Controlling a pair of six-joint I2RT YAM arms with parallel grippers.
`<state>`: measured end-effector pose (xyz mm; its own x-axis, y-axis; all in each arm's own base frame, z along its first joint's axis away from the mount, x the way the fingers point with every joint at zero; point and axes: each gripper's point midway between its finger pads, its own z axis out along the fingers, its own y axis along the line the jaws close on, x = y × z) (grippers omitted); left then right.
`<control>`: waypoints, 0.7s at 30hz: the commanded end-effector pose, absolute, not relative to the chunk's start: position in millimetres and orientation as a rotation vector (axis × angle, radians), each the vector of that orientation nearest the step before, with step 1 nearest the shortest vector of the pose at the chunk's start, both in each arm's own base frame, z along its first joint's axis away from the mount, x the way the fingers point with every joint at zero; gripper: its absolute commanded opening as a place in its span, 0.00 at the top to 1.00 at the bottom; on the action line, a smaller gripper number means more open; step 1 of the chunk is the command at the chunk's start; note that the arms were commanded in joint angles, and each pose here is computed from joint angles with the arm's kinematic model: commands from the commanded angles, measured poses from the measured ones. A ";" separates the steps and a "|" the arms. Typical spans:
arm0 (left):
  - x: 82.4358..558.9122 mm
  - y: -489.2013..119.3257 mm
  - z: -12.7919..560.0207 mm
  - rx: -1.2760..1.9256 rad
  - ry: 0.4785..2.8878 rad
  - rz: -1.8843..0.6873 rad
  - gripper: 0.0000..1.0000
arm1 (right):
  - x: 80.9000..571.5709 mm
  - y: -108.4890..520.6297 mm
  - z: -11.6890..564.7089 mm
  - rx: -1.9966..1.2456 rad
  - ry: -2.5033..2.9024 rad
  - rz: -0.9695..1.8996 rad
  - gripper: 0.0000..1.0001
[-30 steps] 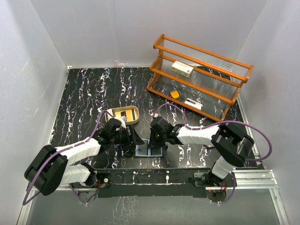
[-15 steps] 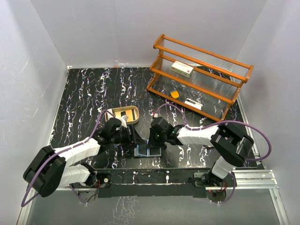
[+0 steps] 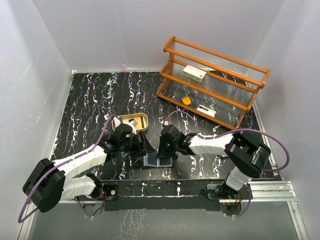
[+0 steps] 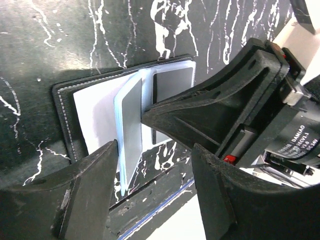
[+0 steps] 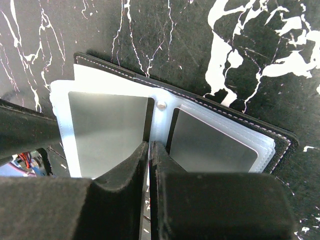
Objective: Put the credit cards into the card holder
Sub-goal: Turn over the card holder at the center of the board.
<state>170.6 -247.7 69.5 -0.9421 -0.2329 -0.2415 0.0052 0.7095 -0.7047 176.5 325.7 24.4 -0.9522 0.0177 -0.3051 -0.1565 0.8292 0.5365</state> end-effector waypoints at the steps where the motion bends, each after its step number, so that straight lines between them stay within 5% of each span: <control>1: 178.4 -236.7 76.5 -0.194 2.587 -0.958 0.41 | 170.7 311.3 6.2 -0.129 2.741 0.744 0.95; 21: 177.5 -241.0 61.6 -0.169 2.577 -0.996 0.38 | 170.0 310.5 6.0 -0.127 2.741 0.748 0.96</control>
<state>180.1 -241.4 67.5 -0.9208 -0.2604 -0.2903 0.0051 0.7362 -0.6767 176.3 325.9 24.2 -0.9509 0.0183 -0.3088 -0.1599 0.8254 0.5414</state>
